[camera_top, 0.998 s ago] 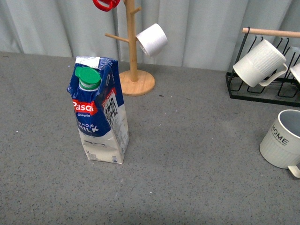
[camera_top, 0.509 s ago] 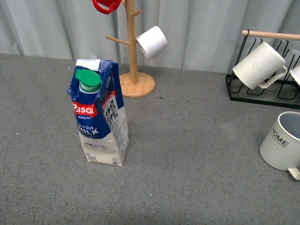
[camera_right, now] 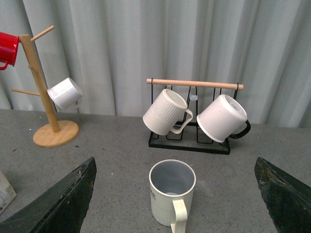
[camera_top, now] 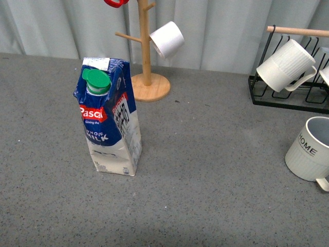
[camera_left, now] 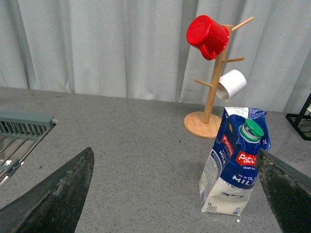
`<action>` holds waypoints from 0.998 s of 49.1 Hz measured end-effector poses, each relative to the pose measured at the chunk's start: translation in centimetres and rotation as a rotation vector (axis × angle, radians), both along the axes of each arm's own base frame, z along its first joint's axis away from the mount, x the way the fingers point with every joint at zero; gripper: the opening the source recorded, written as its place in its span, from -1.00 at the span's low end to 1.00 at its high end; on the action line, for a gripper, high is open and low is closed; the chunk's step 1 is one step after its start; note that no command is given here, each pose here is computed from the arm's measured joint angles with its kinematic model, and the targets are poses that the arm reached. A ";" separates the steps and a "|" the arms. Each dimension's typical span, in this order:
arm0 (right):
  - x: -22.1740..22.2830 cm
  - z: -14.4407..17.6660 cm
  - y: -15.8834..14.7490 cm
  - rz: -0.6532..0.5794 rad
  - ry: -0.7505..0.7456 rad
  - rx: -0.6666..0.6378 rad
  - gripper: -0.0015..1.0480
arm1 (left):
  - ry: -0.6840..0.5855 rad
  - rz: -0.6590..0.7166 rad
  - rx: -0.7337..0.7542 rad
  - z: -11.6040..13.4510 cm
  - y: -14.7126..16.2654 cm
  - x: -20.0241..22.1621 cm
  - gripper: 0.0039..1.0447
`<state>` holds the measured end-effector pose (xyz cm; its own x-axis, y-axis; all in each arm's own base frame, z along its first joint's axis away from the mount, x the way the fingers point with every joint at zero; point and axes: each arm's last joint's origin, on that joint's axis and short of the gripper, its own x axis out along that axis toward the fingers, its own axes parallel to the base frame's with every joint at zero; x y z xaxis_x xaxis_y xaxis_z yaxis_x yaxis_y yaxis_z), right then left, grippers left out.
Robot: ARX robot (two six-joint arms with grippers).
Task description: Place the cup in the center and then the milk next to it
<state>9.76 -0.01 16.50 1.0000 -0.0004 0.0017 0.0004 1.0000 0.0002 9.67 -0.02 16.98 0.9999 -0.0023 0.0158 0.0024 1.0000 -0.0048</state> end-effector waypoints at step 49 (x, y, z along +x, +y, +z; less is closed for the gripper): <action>0.0 0.0 0.0 0.000 0.000 0.000 0.82 | 0.000 0.000 0.000 0.0 0.0 0.0 0.88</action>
